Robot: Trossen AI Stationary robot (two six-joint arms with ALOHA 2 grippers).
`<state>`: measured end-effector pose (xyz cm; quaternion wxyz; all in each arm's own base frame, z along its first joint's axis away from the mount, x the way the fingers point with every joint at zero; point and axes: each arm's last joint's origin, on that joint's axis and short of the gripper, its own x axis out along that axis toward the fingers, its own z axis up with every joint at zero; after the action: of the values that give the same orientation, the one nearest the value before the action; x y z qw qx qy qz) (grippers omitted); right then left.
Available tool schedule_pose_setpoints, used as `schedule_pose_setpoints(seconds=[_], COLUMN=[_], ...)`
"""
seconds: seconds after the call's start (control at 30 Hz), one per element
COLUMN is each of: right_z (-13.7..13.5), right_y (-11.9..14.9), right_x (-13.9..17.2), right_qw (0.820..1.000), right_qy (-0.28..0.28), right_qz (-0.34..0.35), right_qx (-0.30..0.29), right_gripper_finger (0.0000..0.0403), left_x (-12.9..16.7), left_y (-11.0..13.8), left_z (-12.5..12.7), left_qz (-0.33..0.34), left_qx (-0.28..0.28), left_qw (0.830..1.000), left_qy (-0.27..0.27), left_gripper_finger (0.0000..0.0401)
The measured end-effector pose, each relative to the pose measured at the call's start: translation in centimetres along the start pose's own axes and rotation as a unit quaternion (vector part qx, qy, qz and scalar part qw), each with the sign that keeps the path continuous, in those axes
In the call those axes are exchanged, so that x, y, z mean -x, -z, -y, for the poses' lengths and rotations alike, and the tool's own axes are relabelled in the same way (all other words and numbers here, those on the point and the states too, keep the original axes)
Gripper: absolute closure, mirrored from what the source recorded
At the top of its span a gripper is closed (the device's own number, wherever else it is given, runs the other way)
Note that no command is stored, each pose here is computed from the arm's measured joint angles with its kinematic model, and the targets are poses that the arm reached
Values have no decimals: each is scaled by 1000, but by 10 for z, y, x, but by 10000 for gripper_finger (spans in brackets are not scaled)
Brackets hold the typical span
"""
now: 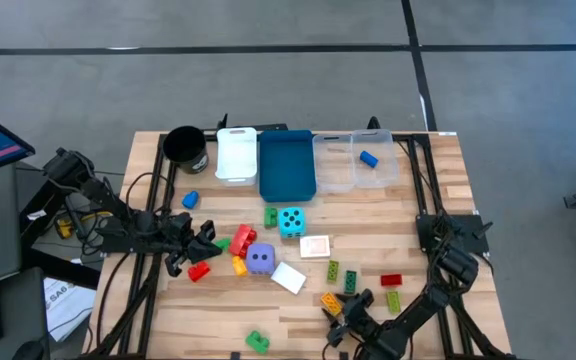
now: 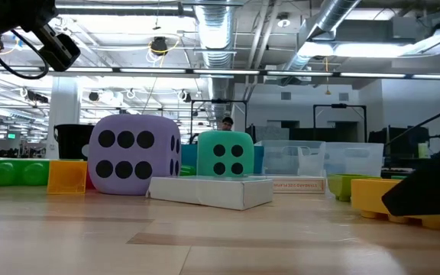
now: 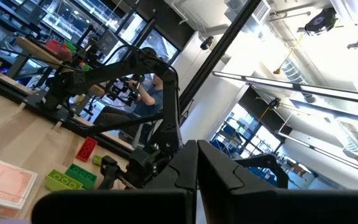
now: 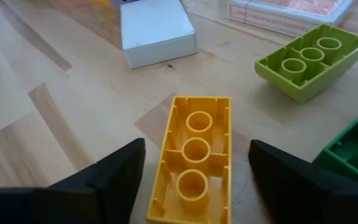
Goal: Pick & Place Toys
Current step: Put the small yellow game piece into the right transparent bin
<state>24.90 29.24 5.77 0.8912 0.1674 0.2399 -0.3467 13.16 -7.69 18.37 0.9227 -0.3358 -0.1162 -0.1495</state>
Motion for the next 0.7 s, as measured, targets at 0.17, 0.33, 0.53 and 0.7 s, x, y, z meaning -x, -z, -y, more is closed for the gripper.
schedule_pose_setpoints(seconds=[0.17, 0.33, 0.53, 0.7], right_z=[2, 1, -10, -23], right_y=[-1, -1, -13, -46], right_x=[-1, -2, 5, 16], right_qw=[1000, 1000, 999, 993], right_qy=[9, 8, 36, 89], right_qz=[-7, -8, -14, -18], right_qx=[8, 4, 22, 70], right_gripper_finger=[210, 267, 266, 266], left_x=[0, 0, 0, 1], left_y=[0, 0, 1, 5], left_z=[0, 0, 0, 0], left_qz=[0, 0, -3, -20], left_qx=[0, 0, -1, -4], left_qw=[1000, 1000, 1000, 1000], left_qy=[0, 0, -1, -9], left_gripper_finger=[401, 401, 401, 401])
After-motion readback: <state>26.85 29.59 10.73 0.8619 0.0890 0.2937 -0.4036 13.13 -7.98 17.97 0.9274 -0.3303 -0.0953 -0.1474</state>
